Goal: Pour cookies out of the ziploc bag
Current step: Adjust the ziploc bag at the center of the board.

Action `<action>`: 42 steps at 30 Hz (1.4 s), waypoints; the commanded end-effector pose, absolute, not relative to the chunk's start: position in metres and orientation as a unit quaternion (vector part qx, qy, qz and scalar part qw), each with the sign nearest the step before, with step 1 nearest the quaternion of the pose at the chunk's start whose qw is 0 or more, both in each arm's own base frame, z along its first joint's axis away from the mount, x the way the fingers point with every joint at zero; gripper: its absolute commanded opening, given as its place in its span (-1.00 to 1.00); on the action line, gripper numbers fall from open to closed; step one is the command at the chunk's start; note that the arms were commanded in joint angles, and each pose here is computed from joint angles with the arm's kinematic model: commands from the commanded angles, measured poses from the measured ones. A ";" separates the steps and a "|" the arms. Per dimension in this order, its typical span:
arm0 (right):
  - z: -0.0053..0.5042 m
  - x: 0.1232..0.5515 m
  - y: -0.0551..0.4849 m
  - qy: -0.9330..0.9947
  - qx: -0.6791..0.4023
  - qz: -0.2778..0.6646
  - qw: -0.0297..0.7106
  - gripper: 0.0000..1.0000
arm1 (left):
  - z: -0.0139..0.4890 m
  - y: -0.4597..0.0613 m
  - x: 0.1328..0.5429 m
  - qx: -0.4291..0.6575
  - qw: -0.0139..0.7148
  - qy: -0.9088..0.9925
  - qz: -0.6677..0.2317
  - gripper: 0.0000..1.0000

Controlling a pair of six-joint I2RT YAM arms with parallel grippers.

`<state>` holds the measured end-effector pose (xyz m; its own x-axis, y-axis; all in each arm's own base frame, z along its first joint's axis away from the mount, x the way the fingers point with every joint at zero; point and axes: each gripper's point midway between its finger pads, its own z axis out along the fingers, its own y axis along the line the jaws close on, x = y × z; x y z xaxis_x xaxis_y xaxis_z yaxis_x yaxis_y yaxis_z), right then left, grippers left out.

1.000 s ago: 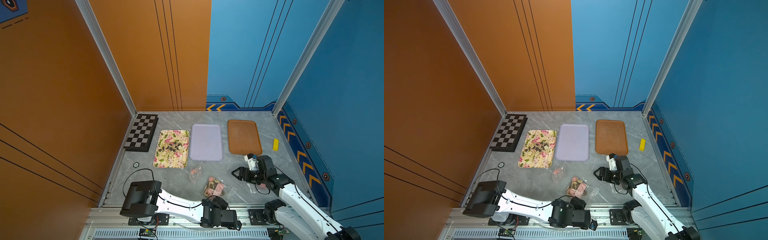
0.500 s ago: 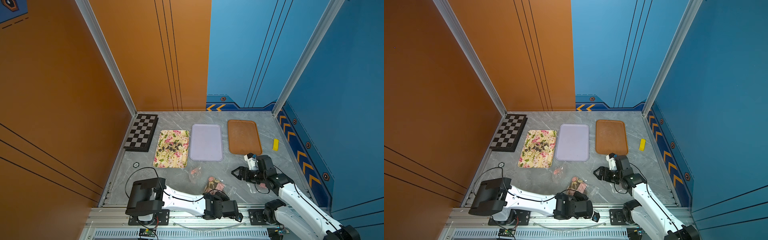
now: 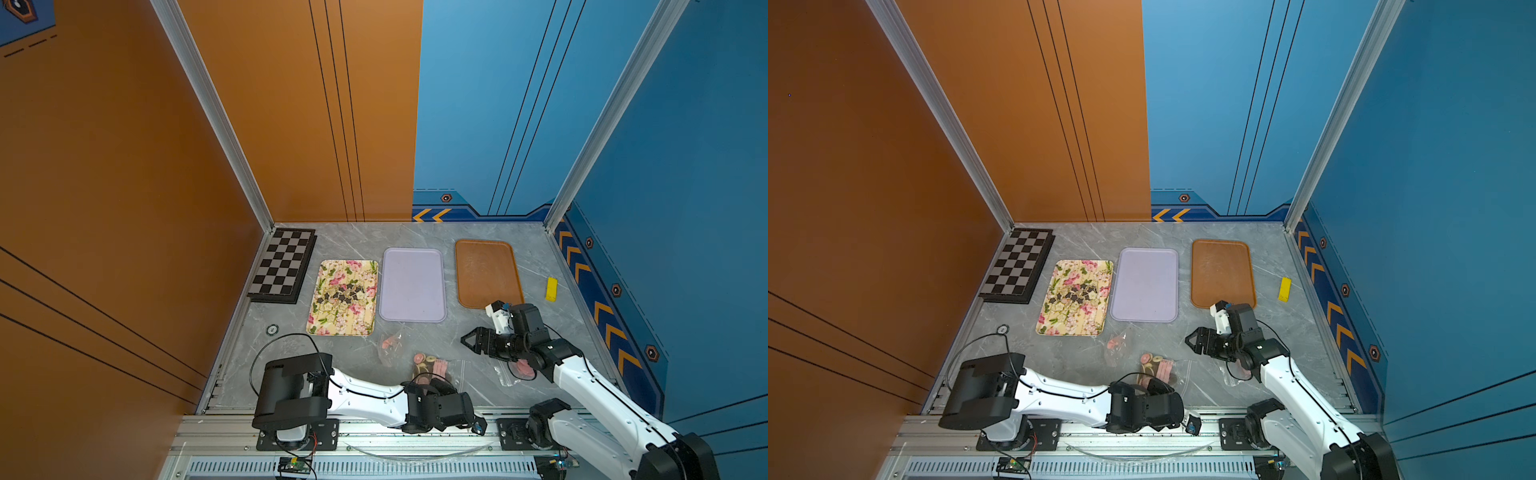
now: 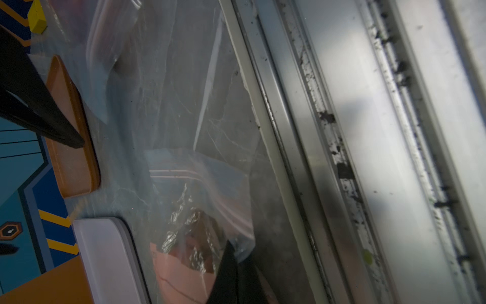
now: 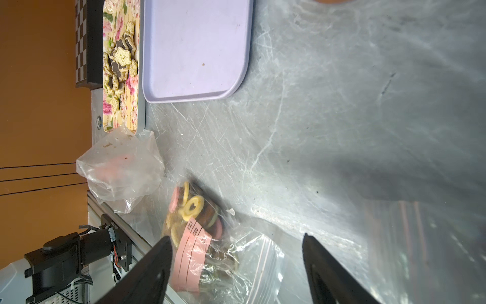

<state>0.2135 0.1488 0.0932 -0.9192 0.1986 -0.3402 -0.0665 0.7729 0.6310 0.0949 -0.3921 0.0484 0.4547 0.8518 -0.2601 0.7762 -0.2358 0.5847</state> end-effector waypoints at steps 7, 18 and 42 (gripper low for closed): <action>0.133 0.230 0.150 0.897 0.012 0.347 0.274 0.58 | 0.094 -0.394 0.135 0.638 0.427 0.640 0.013 -1.00; 0.173 0.234 0.146 0.868 -0.005 0.355 0.347 0.56 | 0.165 -0.399 0.154 0.520 0.521 0.673 -0.070 -1.00; 0.149 0.199 0.190 0.871 -0.101 0.357 0.321 0.57 | 0.137 -0.315 0.195 0.324 0.546 0.767 -0.097 -0.72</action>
<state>0.1899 0.1902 0.1465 -0.8040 0.0382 -0.5935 -0.3987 0.7057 0.5856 0.1863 -0.3254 0.1333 -0.1573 0.4570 -0.8755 0.6495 0.7156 0.2568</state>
